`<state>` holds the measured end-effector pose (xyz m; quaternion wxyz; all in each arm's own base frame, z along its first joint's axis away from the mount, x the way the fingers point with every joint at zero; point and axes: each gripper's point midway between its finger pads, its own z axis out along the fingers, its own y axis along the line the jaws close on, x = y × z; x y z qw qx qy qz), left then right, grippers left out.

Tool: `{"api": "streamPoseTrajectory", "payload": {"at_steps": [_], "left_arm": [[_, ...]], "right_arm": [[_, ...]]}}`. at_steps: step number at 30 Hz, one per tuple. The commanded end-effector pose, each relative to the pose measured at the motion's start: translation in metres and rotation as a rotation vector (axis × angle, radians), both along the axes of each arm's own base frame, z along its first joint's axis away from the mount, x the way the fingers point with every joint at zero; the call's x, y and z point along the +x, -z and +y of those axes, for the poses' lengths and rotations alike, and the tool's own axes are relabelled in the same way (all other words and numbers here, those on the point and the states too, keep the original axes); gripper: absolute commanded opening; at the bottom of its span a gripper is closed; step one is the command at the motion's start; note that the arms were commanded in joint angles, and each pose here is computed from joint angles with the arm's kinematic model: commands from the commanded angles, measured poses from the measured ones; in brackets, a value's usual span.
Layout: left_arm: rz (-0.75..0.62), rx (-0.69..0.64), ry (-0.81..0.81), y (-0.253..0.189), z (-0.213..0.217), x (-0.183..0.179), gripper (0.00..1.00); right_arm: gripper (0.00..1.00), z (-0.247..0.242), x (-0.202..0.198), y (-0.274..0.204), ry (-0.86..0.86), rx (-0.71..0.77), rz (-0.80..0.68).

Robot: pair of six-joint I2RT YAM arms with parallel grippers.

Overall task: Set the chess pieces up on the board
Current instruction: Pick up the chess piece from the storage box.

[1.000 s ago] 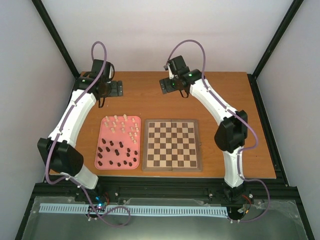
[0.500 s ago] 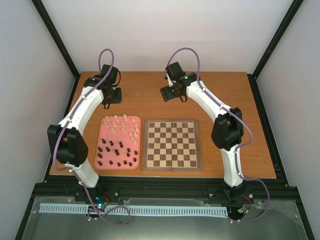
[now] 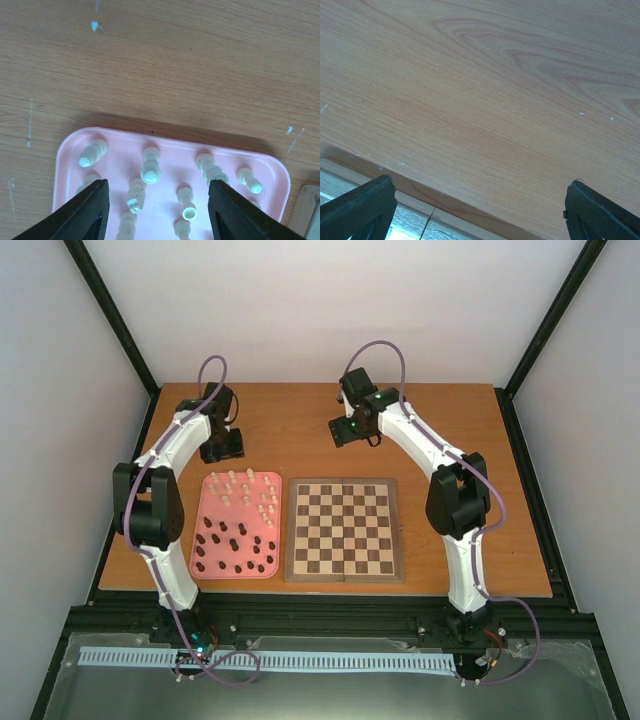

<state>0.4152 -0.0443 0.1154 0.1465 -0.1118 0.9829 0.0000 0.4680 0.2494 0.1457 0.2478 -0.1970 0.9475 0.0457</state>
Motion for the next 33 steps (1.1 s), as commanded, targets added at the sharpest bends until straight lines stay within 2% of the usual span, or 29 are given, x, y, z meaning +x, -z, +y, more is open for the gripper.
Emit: {"api": "streamPoseTrajectory", "payload": {"at_steps": [1,13,33], "left_arm": [[-0.005,-0.028,0.011,0.003,-0.007,0.007,0.57],[0.076,-0.038,0.004,0.03,-0.005,-0.007,0.5],[0.129,-0.046,-0.024,0.052,0.006,-0.012,0.44]], "right_arm": [[0.92,-0.006,0.004,-0.004,0.025,0.025,-0.001],[0.92,-0.007,0.003,0.001,0.025,0.018,0.012],[0.92,-0.009,0.001,0.01,0.023,-0.004,0.033]]}}
